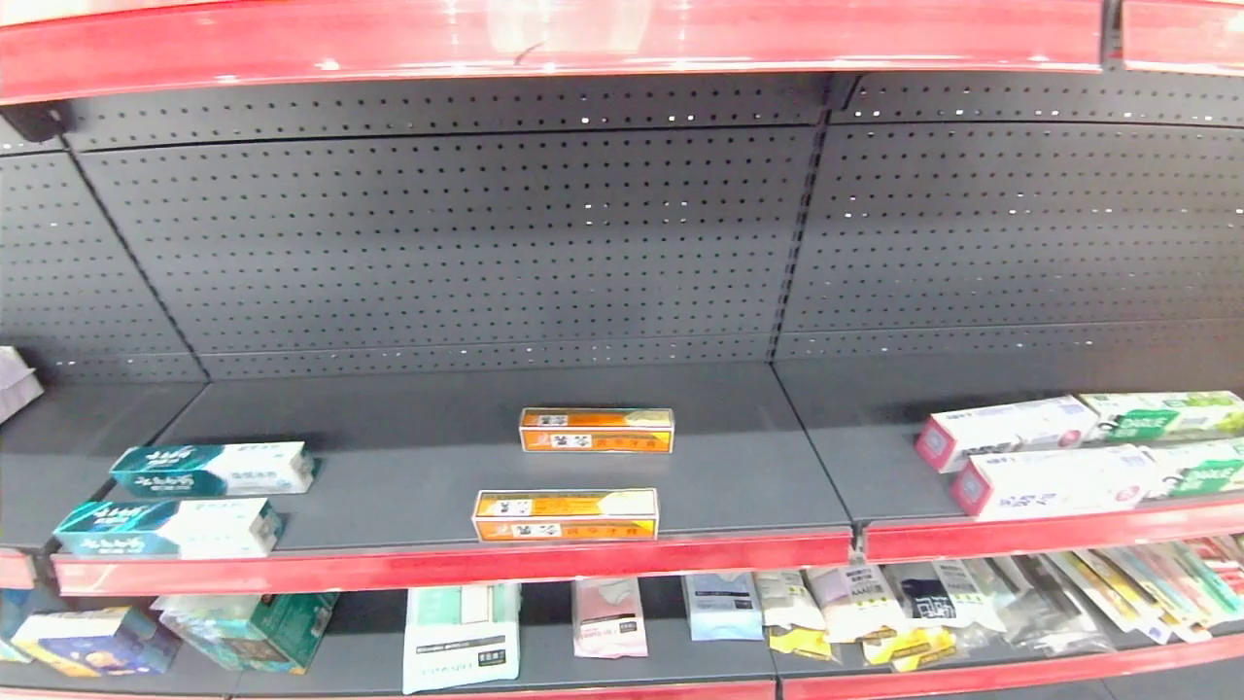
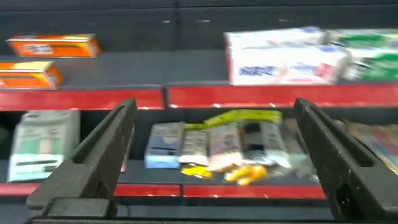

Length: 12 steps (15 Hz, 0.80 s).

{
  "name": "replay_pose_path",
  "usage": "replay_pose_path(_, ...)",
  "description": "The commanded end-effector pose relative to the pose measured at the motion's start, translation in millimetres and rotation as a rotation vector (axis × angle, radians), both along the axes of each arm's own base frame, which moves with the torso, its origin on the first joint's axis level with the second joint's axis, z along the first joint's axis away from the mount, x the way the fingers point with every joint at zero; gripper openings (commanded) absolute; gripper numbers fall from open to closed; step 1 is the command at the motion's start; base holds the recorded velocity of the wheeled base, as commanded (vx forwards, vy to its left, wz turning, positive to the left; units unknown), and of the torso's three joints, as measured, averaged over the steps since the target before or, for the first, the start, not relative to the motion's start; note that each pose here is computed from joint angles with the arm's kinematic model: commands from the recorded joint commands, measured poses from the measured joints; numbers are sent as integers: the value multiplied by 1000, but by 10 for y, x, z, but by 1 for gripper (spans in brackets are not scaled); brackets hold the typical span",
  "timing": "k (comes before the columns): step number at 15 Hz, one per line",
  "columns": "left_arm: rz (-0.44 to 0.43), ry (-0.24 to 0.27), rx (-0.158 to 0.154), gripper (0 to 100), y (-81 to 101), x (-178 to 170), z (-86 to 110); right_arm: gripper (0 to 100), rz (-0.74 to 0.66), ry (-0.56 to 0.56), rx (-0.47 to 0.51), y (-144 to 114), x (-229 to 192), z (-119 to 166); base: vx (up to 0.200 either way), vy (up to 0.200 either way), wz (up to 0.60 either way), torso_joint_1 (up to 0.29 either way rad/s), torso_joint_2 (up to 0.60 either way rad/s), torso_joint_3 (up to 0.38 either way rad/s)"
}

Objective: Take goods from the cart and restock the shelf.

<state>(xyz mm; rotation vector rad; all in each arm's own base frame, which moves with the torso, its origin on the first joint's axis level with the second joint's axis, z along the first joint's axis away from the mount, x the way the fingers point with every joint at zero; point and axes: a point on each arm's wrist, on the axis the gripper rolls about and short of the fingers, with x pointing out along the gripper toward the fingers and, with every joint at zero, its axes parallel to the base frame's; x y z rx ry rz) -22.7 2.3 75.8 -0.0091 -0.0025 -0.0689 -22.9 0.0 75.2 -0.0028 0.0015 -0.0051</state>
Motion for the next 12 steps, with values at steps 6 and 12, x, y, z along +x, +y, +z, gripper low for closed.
replay_pose_path(6, -6, -1, 3, 100, -1, 0, 0, 100, 4, 2, -5, 1, 1, 0, 0, 0, -300, 0, 2, 0)
replay_pose_path(12, 178, 161, -139, 100, -32, 865, 1695, 100, 4, 2, -3, 1, 1, 0, 0, 0, 0, 0, 0, 0)
